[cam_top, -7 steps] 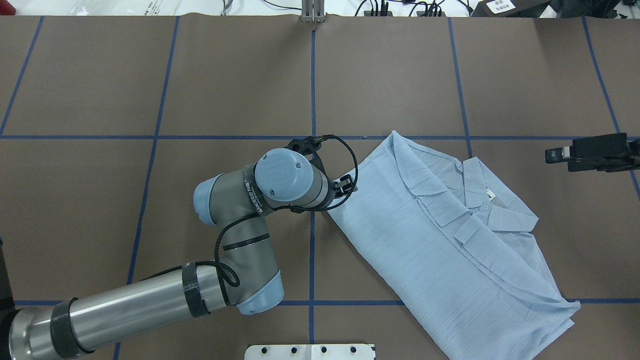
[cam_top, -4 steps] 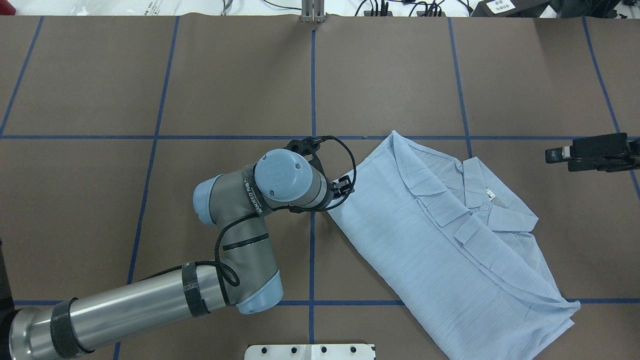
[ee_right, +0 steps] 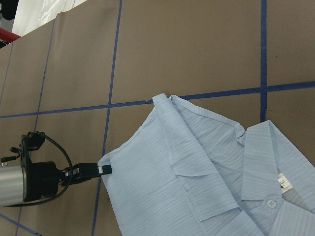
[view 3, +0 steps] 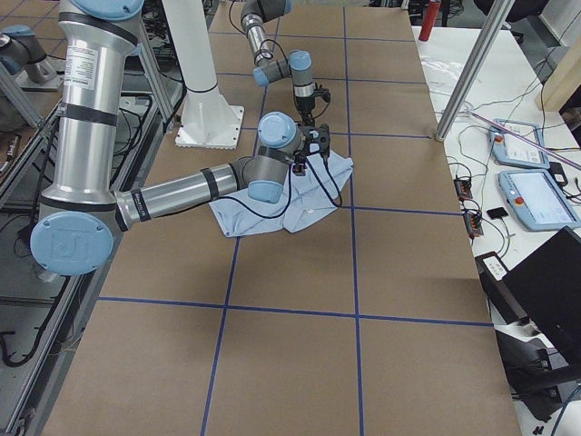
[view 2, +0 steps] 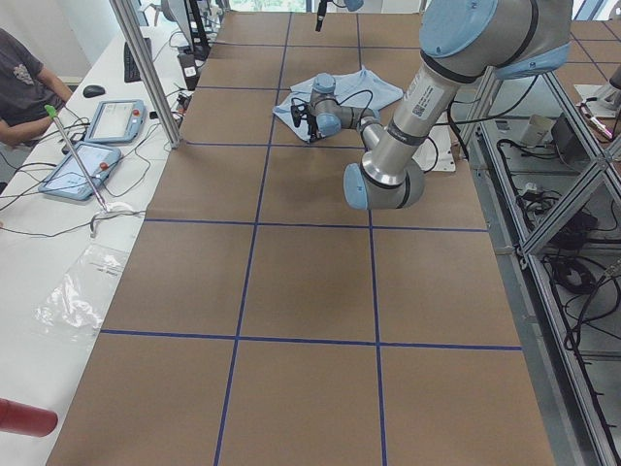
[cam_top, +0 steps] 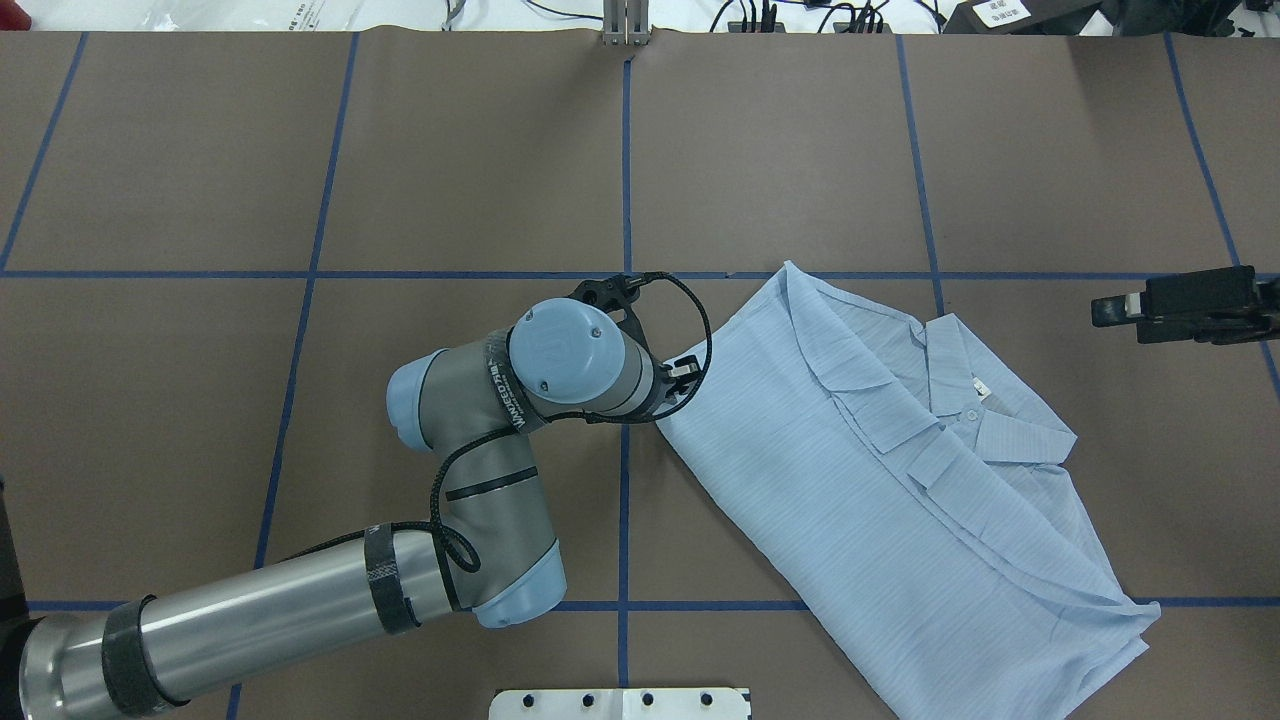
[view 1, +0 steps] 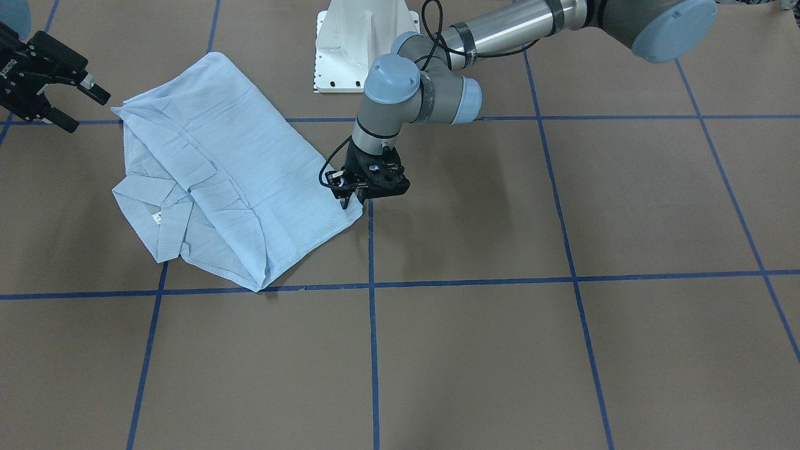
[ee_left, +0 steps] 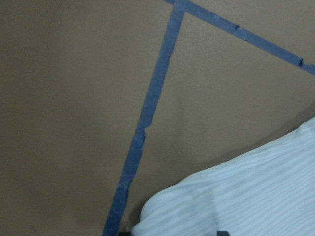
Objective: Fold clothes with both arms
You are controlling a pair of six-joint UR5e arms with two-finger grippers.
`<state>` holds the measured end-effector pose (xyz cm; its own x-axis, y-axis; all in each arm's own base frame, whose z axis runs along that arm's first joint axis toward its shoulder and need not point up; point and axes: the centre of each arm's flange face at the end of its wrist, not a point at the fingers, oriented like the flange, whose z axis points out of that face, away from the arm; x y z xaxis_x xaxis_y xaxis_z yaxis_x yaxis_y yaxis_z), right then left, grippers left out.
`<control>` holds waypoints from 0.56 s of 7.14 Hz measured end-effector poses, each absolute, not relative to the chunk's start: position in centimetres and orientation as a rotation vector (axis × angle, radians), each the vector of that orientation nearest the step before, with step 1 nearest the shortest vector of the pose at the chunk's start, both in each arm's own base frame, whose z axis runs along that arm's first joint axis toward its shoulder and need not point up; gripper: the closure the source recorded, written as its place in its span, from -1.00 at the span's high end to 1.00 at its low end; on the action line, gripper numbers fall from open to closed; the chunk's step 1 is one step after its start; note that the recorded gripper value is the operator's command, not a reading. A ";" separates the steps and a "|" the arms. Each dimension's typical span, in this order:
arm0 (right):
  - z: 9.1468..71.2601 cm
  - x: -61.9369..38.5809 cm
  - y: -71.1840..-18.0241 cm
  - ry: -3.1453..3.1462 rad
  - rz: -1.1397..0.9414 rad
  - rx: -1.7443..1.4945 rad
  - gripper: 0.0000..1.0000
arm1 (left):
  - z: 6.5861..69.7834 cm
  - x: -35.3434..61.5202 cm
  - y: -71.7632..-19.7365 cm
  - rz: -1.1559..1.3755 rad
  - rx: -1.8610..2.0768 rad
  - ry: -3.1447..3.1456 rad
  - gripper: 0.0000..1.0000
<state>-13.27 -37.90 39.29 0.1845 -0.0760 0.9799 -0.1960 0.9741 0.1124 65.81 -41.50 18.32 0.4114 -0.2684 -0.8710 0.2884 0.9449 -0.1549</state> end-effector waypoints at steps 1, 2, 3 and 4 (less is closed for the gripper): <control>39.3 -13.2 -37.9 -1.386 0.086 0.231 1.00 | 18.3 65.8 -41.5 -0.349 0.020 1.092 -1.00; 39.4 -13.2 -37.9 -1.386 0.086 0.230 1.00 | 18.3 65.7 -41.5 -0.348 0.019 1.093 -1.00; 39.4 -13.2 -37.9 -1.385 0.087 0.229 1.00 | 18.2 65.4 -41.9 -0.353 0.020 1.095 -1.00; 39.6 -13.1 -37.9 -1.384 0.090 0.227 1.00 | 18.1 64.3 -43.4 -0.373 0.031 1.095 -1.00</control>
<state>-13.14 -37.87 39.56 0.1868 -0.0695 0.9799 -0.1963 0.9747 0.1066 64.29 -43.42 18.06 0.4020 -0.2803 -0.8717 0.3102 0.9374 -0.1584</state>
